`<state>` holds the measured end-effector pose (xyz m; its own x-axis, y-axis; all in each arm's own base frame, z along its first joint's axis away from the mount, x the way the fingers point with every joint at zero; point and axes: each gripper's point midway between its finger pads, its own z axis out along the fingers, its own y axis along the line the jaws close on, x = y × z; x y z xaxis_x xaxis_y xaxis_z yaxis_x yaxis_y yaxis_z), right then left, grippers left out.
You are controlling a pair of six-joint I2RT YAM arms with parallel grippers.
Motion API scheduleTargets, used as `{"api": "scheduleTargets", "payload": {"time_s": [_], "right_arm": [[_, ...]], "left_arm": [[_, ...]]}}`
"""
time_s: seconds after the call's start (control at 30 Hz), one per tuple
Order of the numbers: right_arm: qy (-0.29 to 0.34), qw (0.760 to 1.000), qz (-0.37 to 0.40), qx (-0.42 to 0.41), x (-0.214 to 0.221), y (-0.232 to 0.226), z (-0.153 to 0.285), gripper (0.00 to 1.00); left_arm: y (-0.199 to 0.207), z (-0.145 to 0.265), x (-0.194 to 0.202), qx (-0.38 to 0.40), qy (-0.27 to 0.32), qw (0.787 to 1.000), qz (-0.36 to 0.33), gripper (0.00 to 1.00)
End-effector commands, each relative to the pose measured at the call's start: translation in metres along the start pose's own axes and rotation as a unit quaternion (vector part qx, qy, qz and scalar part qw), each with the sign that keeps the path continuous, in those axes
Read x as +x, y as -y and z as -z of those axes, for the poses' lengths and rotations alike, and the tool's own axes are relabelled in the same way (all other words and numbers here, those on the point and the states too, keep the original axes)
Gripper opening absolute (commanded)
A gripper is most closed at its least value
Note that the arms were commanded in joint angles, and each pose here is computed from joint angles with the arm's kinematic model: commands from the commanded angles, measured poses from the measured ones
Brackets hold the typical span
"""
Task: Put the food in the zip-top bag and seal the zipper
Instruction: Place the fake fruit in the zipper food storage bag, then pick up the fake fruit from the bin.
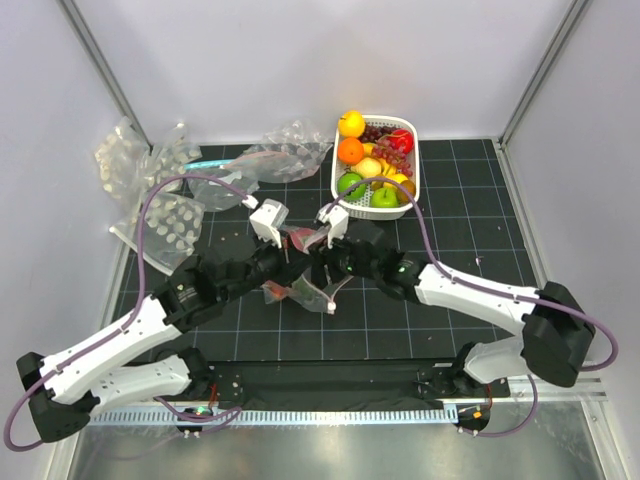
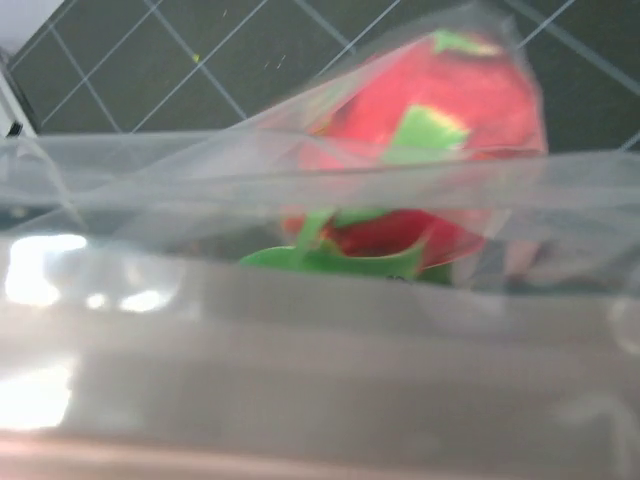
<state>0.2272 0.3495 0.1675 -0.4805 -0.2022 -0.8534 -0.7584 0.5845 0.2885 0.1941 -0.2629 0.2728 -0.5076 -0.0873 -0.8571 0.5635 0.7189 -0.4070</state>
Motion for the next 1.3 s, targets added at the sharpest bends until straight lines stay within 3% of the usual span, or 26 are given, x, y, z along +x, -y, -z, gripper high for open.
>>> {"api": "scheduleTargets", "payload": {"time_s": [0.0,0.1,0.27,0.43,0.53,0.7,0.83,0.9,1.07,1.27], "right_arm": [[0.106,0.993,0.04,-0.036,-0.059,-0.032,0.03,0.64],[0.138,0.989,0.042,-0.042,-0.072,-0.038,0.056,0.6],[0.196,0.979,0.039,-0.029,-0.086,-0.036,0.099,0.63],[0.23,0.972,0.038,-0.013,-0.092,-0.031,0.119,0.63],[0.243,0.969,0.029,0.023,-0.096,-0.018,0.125,0.61],[0.258,0.951,-0.018,0.169,-0.097,0.035,0.136,0.53],[0.26,0.943,-0.029,0.206,-0.095,0.05,0.141,0.49],[0.26,0.943,-0.029,0.205,-0.095,0.05,0.141,0.51],[0.27,0.931,-0.039,0.243,-0.094,0.064,0.15,0.66],[0.3,0.904,-0.072,0.296,-0.089,0.087,0.172,0.72]], "left_arm": [[-0.01,-0.008,-0.028,-0.034,0.063,0.997,0.008,0.0],[-0.016,-0.009,-0.028,-0.051,0.064,0.997,0.009,0.0],[-0.024,-0.013,-0.027,-0.074,0.066,0.995,0.007,0.0],[-0.029,-0.018,-0.024,-0.087,0.06,0.994,0.003,0.0],[-0.03,-0.017,-0.025,-0.093,0.06,0.994,0.001,0.0],[-0.041,-0.007,-0.032,-0.12,0.077,0.99,0.003,0.0],[-0.05,-0.001,-0.037,-0.142,0.095,0.985,0.009,0.0],[-0.056,-0.003,-0.038,-0.155,0.097,0.983,0.012,0.0],[-0.075,-0.016,-0.043,-0.176,0.089,0.98,0.034,0.01],[-0.106,-0.031,-0.065,-0.157,0.106,0.967,0.173,0.0]]}}
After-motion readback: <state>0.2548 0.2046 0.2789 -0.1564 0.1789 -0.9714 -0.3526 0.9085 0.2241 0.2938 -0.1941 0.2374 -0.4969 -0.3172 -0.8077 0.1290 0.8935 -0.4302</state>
